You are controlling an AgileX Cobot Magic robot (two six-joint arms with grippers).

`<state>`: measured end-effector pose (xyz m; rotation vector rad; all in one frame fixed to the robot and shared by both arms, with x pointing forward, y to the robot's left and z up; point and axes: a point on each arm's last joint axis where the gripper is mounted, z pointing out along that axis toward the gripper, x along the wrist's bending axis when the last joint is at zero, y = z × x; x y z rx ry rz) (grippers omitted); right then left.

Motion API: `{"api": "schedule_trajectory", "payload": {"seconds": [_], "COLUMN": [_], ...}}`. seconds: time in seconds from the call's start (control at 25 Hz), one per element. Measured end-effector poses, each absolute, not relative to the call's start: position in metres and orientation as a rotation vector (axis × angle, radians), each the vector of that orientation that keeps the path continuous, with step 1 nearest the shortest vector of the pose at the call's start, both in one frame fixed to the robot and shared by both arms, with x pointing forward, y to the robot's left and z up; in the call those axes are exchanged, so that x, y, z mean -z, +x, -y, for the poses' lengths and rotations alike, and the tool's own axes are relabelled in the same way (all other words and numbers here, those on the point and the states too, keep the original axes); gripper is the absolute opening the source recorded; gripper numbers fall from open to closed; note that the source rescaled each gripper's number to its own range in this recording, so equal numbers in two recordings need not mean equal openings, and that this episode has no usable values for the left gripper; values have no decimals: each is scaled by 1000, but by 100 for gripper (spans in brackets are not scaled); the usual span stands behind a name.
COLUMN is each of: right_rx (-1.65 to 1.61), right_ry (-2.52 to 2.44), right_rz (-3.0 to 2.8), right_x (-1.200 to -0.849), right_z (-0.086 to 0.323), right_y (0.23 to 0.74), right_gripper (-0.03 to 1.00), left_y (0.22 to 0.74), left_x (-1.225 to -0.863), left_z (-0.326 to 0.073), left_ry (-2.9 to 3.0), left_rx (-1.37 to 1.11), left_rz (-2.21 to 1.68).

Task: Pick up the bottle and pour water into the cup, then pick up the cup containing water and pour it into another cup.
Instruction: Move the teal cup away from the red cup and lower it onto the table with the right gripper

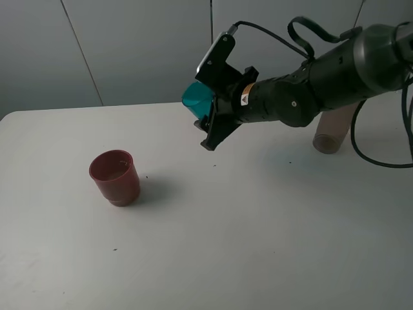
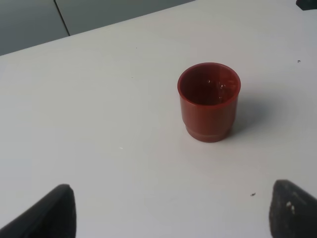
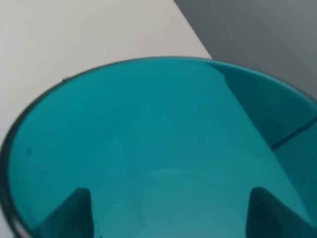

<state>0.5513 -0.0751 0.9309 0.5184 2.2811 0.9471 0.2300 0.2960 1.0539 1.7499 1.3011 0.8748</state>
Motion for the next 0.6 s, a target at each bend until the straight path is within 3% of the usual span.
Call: {"api": "schedule_trajectory", "payload": {"seconds": [0.24,0.6], "right_rx": [-1127,-1138], "right_ry": [788,974], "right_rz": [-1997,-1919], "right_x": [-925,-893], "right_z": [88,95], "right_y": [551,556], "right_gripper": [4,4], "left_y": [230,230], "left_x": [-1054,-1054], "left_z": [-296,-296], "left_ry": [1750,1750], "left_rx": [-875,-875], "left_rz": [-1301,-1301]}}
